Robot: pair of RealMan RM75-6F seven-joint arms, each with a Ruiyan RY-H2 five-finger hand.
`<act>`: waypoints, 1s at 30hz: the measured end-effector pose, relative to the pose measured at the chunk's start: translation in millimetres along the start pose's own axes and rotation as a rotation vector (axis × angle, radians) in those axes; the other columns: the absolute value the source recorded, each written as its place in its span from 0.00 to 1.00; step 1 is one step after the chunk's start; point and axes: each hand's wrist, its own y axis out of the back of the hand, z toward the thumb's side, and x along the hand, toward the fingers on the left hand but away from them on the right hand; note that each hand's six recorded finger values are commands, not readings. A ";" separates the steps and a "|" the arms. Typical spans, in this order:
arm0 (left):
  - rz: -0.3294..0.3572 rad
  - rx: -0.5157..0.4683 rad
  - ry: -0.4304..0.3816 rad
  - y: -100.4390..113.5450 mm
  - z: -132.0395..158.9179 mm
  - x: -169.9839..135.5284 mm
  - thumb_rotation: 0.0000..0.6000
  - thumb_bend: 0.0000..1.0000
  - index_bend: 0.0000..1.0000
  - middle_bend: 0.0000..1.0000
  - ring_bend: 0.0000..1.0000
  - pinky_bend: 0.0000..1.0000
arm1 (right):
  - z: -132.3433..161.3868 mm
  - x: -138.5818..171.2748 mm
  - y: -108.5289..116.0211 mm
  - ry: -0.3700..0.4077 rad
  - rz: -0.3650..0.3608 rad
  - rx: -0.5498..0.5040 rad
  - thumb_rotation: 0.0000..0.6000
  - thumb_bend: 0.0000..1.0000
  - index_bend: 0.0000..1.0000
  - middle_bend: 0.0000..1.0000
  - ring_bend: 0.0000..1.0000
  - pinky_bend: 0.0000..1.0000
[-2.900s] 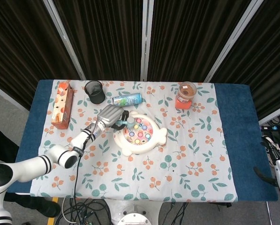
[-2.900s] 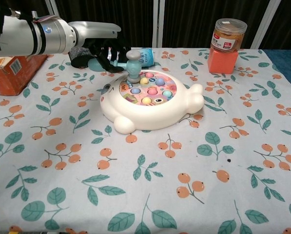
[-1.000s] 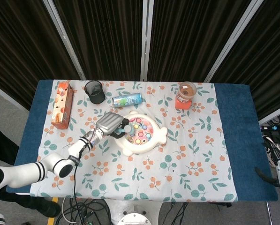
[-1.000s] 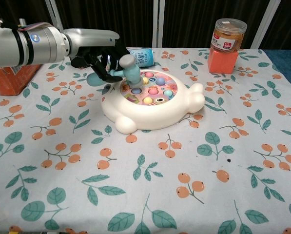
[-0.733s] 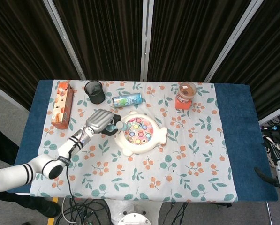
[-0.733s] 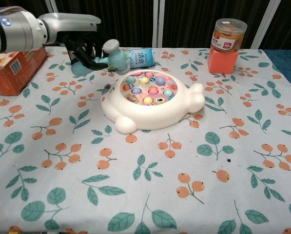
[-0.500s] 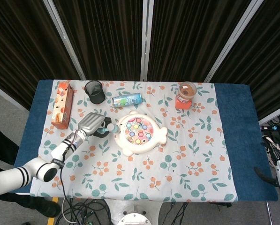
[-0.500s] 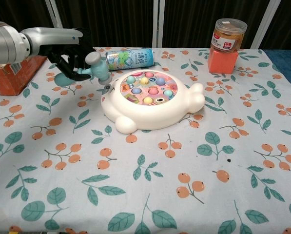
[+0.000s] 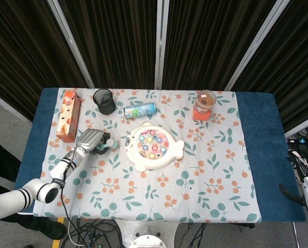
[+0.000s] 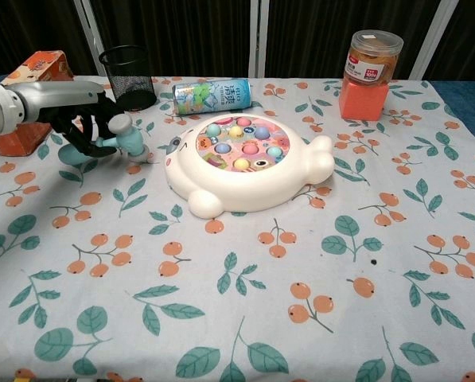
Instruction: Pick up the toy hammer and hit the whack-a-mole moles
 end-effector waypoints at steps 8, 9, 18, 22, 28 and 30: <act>-0.007 0.017 0.003 -4.2 -4.5 -2.0 1.00 0.44 0.52 0.52 0.38 0.46 | 2.0 1.9 1.0 -0.001 -0.004 0.002 1.00 0.14 0.05 0.24 0.00 0.08; -0.009 0.019 0.004 -4.6 -4.9 -2.1 1.00 0.43 0.51 0.52 0.38 0.46 | 2.0 2.3 1.2 -0.001 -0.005 0.003 1.00 0.14 0.05 0.24 0.00 0.08; -0.023 0.038 0.013 -10.3 -7.8 -3.3 1.00 0.35 0.47 0.50 0.36 0.45 | 3.2 4.6 1.9 -0.003 -0.007 0.002 1.00 0.14 0.05 0.25 0.00 0.08; -0.024 0.033 0.019 -11.8 -9.4 -4.1 1.00 0.30 0.46 0.49 0.36 0.45 | 3.4 5.4 2.5 -0.003 -0.007 0.001 1.00 0.14 0.05 0.25 0.00 0.08; -0.025 0.031 0.021 -13.1 -9.8 -4.7 1.00 0.26 0.44 0.49 0.36 0.45 | 4.2 6.3 3.3 -0.002 -0.009 0.003 1.00 0.14 0.05 0.25 0.00 0.08; -0.023 0.028 0.022 -12.7 -9.9 -4.8 1.00 0.25 0.44 0.48 0.35 0.45 | 4.4 6.6 3.3 -0.002 -0.009 0.003 1.00 0.14 0.05 0.25 0.00 0.08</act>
